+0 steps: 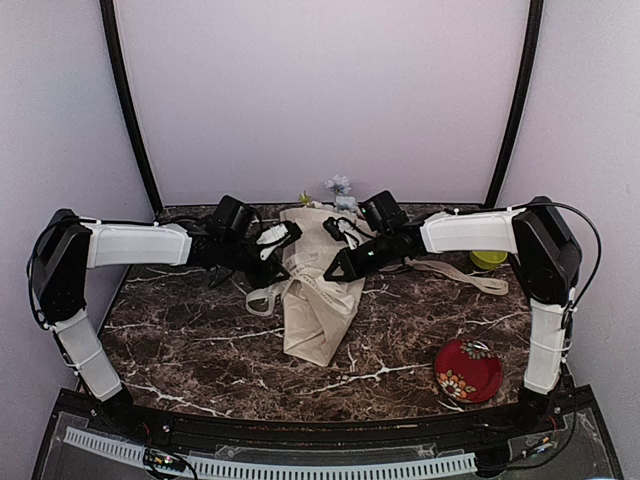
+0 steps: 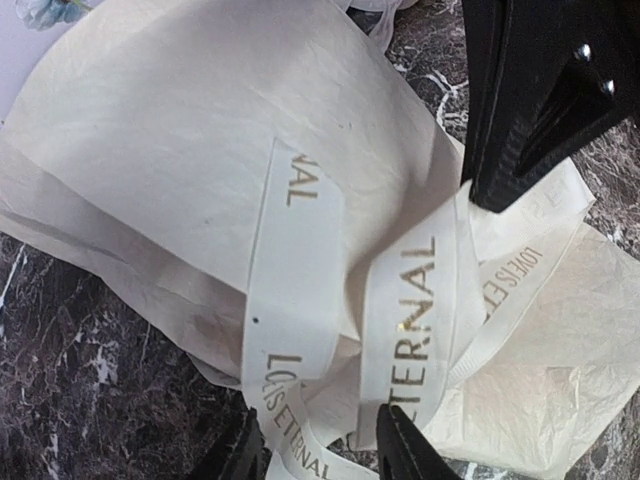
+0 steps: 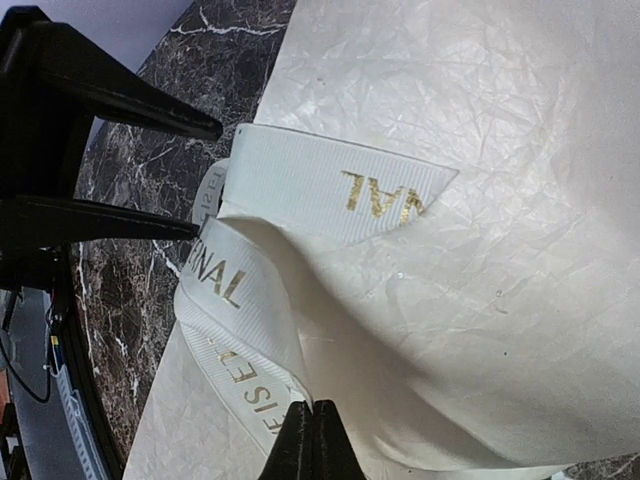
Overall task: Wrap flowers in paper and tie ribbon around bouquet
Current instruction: Cross the ribbon over the folded bouquet.
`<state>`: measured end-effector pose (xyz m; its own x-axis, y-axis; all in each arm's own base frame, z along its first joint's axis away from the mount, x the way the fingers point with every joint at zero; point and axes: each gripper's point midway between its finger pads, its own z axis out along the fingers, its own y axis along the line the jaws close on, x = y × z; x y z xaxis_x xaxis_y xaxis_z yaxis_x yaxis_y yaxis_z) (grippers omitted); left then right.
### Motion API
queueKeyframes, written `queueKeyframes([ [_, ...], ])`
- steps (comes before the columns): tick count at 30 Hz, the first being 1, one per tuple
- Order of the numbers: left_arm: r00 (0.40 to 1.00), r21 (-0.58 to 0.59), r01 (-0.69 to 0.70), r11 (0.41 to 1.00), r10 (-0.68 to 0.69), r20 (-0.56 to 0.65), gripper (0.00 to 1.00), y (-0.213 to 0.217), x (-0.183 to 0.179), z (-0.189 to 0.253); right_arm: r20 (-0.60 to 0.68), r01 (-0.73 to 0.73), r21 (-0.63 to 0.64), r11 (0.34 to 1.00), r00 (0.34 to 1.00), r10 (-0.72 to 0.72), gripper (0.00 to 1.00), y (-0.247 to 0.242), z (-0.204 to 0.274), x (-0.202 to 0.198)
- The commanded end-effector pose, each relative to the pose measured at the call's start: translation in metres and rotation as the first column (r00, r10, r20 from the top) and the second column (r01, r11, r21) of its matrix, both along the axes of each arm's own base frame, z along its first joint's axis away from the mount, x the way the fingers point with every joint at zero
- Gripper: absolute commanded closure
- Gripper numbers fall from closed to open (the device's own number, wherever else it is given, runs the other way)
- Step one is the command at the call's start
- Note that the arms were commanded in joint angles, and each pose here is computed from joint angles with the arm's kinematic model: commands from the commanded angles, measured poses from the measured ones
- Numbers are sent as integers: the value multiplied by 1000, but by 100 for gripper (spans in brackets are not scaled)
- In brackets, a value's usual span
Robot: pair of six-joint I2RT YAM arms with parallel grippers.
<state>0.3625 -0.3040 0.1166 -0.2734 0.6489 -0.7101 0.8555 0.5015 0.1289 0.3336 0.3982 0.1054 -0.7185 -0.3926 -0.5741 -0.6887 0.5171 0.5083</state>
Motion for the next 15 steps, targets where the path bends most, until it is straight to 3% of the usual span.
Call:
queueKeyframes([
  [1, 996, -2, 58, 998, -58, -68, 59, 5, -27, 1, 51, 45, 41, 998, 998, -47, 100, -5, 30, 7],
  [9, 978, -110, 169, 979, -180, -101, 51, -16, -42, 10, 57, 75, 59, 995, 995, -78, 100, -8, 36, 11],
  [12, 989, -59, 124, 991, -128, -78, 52, -11, -28, 0, 53, 72, 63, 995, 996, -75, 100, -6, 35, 12],
  [15, 994, 30, 74, 997, -72, -84, 62, -3, -14, -18, 51, 71, 66, 995, 996, -75, 100, -5, 35, 12],
])
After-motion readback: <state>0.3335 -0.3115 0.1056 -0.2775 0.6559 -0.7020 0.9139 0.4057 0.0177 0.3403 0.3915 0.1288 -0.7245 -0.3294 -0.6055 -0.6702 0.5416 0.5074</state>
